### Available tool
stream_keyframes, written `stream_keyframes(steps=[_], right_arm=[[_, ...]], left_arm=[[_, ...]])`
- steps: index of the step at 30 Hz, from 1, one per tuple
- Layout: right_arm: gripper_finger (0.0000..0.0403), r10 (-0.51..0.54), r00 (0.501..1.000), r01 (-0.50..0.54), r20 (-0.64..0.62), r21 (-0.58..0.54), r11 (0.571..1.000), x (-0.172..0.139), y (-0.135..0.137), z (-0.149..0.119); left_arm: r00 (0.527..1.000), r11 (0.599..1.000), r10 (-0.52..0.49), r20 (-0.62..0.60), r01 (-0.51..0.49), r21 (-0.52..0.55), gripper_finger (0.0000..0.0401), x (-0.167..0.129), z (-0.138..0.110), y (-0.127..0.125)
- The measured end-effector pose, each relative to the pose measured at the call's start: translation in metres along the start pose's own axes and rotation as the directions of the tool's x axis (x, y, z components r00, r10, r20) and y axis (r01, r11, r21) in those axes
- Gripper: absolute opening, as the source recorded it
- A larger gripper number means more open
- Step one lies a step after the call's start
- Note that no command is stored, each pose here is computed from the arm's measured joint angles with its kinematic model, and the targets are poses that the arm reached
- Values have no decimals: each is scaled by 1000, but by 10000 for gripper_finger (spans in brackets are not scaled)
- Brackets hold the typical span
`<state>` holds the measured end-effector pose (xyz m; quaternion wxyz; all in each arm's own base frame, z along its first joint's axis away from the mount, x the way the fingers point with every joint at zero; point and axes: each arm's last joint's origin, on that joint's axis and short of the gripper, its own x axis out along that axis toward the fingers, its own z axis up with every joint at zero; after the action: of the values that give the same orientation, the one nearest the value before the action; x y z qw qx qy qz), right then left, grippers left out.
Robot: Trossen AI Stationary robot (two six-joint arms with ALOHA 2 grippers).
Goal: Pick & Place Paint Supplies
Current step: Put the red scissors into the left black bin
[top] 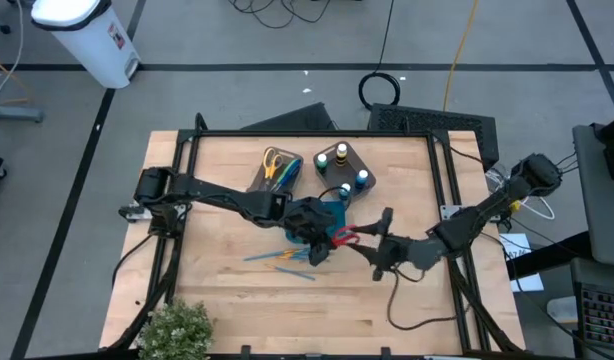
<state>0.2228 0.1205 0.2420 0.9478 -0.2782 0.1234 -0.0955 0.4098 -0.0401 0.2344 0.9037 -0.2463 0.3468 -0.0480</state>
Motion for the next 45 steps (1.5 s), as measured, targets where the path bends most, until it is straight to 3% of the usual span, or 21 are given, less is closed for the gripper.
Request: stream_keyframes(steps=[7, 12, 16, 19, 24, 31, 35, 45], right_arm=[[206, 58, 986, -82, 158, 155, 984, -39, -12, 23], [198, 88, 972, -135, 218, 209, 968, -56, -16, 29], [194, 110, 969, -155, 223, 194, 969, -60, -13, 30], [194, 115, 970, -156, 216, 185, 970, -60, -12, 29], [191, 113, 971, -153, 213, 185, 971, -59, -12, 28], [187, 115, 971, -154, 209, 181, 971, -59, -12, 28], [186, 115, 971, -154, 208, 179, 972, -59, -12, 28], [180, 115, 971, -153, 208, 177, 972, -59, -12, 28]], left_arm=[[976, 979, 194, 96, -199, 52, 33, -54, 11, -12], [907, 918, 375, 193, -391, 57, 33, -103, 16, -18], [844, 859, 480, 241, -508, 69, 33, -125, 12, -9], [822, 843, 510, 253, -537, 43, 33, -133, 7, 9], [779, 806, 571, 259, -592, 0, 33, -127, -8, 62], [769, 826, 521, 371, -564, 8, 33, -122, -24, 122], [768, 843, 490, 412, -538, 0, 33, -121, -37, 137], [760, 822, 536, 368, -569, -22, 35, -114, -71, 154]])
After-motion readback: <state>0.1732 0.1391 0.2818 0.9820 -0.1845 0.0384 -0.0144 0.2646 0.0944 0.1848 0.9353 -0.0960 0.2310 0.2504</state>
